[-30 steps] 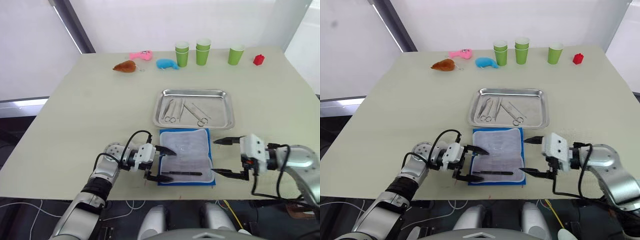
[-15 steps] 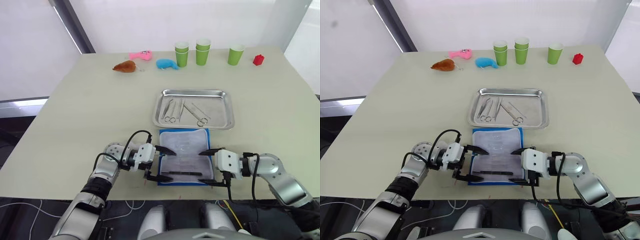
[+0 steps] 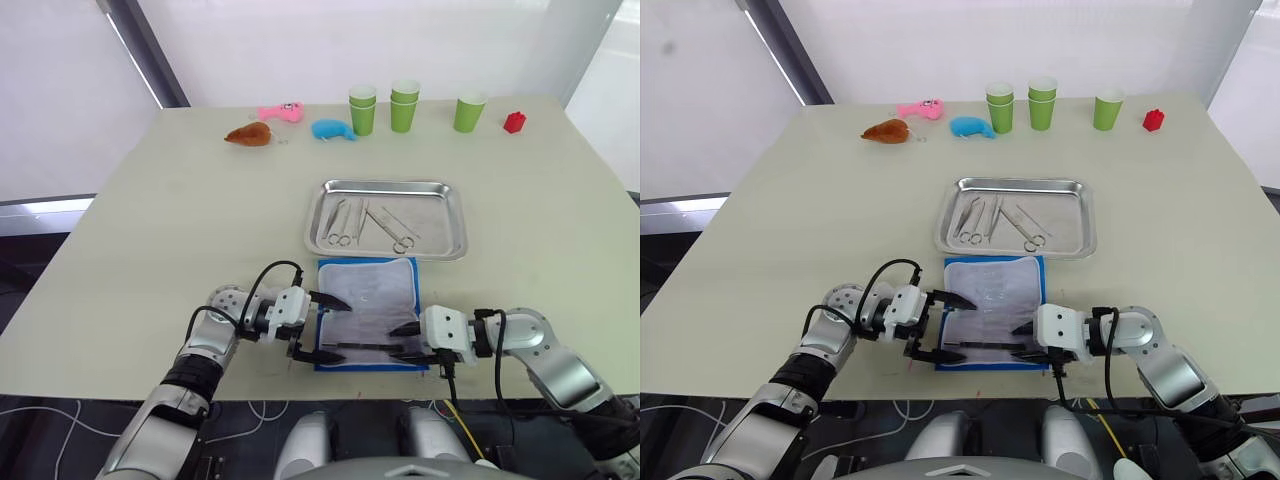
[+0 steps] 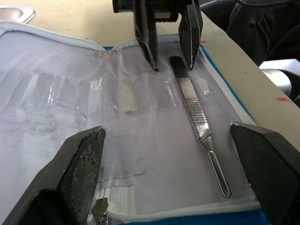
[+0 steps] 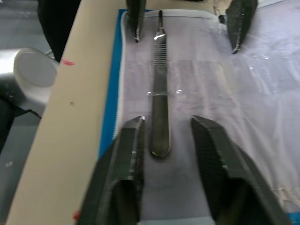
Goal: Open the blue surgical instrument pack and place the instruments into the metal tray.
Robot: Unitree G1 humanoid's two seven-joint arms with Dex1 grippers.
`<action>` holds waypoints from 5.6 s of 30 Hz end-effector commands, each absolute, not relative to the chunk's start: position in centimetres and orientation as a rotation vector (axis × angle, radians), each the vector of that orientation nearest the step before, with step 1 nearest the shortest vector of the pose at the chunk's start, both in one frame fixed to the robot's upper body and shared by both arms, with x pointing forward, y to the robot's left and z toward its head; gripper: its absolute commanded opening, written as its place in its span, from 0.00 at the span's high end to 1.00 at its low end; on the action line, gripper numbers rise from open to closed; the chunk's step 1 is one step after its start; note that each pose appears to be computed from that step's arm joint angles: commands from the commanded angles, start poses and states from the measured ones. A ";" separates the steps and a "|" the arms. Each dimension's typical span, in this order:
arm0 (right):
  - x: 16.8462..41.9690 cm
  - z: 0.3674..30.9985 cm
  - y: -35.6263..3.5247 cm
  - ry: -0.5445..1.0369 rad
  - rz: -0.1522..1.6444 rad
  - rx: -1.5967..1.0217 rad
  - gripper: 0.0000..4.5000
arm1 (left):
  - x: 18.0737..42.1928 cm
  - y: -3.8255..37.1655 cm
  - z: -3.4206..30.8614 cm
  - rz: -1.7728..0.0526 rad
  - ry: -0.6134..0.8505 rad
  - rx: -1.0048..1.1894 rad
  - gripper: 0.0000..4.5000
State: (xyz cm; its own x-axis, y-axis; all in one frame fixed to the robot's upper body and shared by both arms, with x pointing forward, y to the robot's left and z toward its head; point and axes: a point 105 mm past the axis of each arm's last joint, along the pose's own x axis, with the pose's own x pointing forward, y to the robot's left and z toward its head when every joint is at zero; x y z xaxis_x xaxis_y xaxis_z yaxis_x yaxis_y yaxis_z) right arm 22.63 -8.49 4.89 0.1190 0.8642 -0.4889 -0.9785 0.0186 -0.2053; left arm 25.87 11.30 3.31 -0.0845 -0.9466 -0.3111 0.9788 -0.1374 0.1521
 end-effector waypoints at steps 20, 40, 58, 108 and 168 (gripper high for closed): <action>22.6 8.4 -8.5 0.249 1.414 -0.666 0.99 | 21.8 13.0 -3.4 -1.696 0.480 0.304 0.00; 21.9 10.8 -9.5 0.295 1.408 -0.785 0.99 | 22.0 12.7 -3.2 -1.695 0.474 0.300 0.00; 20.3 13.5 -17.4 0.386 1.366 -0.853 0.99 | 21.9 12.6 -3.4 -1.694 0.477 0.290 0.00; 38.7 10.9 -14.3 0.437 0.390 -0.192 0.99 | 22.0 13.0 -3.9 -1.667 0.486 0.293 0.00; 18.0 11.3 -27.2 0.114 0.693 -0.119 0.02 | 22.9 32.4 11.1 -0.718 0.292 0.201 0.00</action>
